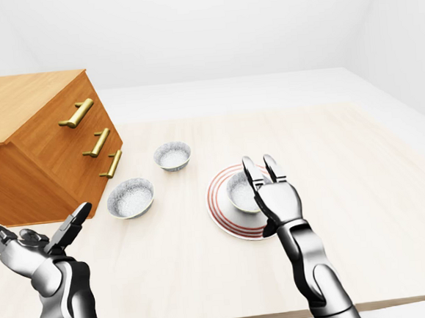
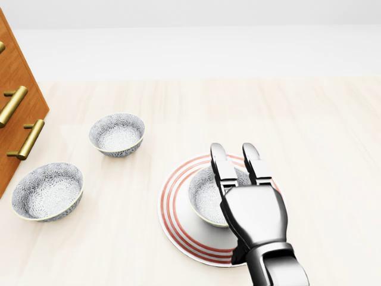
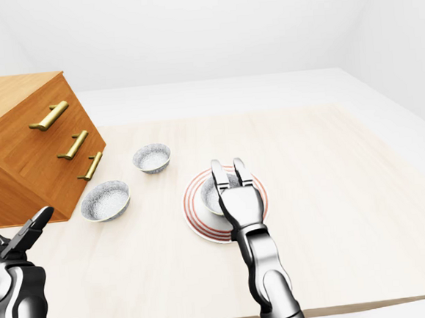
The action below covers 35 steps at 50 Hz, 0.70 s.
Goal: Put the bowl at the front on the plate.
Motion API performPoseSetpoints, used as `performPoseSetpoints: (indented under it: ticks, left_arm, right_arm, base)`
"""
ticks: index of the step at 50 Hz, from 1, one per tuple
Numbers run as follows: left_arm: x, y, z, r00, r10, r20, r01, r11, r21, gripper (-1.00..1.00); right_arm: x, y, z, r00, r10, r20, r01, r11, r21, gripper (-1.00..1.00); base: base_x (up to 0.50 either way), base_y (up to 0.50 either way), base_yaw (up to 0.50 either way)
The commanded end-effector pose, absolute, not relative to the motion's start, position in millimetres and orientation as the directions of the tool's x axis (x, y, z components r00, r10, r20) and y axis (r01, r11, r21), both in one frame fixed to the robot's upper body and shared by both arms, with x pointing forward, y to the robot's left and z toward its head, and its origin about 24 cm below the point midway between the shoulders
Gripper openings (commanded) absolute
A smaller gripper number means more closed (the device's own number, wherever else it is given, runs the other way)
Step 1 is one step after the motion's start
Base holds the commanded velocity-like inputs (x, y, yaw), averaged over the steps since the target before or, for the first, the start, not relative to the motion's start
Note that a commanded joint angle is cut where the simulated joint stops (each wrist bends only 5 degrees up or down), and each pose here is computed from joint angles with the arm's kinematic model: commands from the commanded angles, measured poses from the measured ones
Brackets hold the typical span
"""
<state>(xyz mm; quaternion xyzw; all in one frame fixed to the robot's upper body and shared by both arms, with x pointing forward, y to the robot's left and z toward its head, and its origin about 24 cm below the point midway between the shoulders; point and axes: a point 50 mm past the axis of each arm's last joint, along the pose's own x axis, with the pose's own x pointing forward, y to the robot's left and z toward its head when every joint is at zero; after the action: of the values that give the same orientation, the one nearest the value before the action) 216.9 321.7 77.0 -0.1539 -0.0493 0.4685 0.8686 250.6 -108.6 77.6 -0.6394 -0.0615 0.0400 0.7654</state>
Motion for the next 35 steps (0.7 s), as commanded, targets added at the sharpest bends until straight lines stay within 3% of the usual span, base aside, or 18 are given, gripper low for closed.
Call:
performPoseSetpoints:
  ticks: [1,11,26,35]
  left_arm:
    - [217,322,77,0.557,0.828,-0.059,-0.798,0.515,-0.312,1.00]
    - [215,322,82,0.552,0.833,-0.038,-0.796,0.513,-0.321,1.00]
    - [220,322,73,0.558,0.827,-0.070,-0.804,0.517,-0.295,1.00]
    - [219,322,72,0.557,0.828,-0.073,-0.806,0.517,-0.289,1.00]
  right_arm:
    - [245,-106,93,0.986,0.150,0.070,0.045,0.164,-0.985,1.00]
    - [234,-90,148,0.974,0.183,0.134,0.120,0.084,-0.989,1.00]
    - [223,-79,213,0.959,0.169,0.228,0.215,0.090,-0.972,1.00]
    - [206,-69,252,0.893,0.169,0.417,0.404,0.104,-0.909,1.00]
  base:
    - [0.00,0.00,0.00]
    - [0.00,0.00,0.00]
    - [0.00,0.00,0.00]
    - [0.00,0.00,0.00]
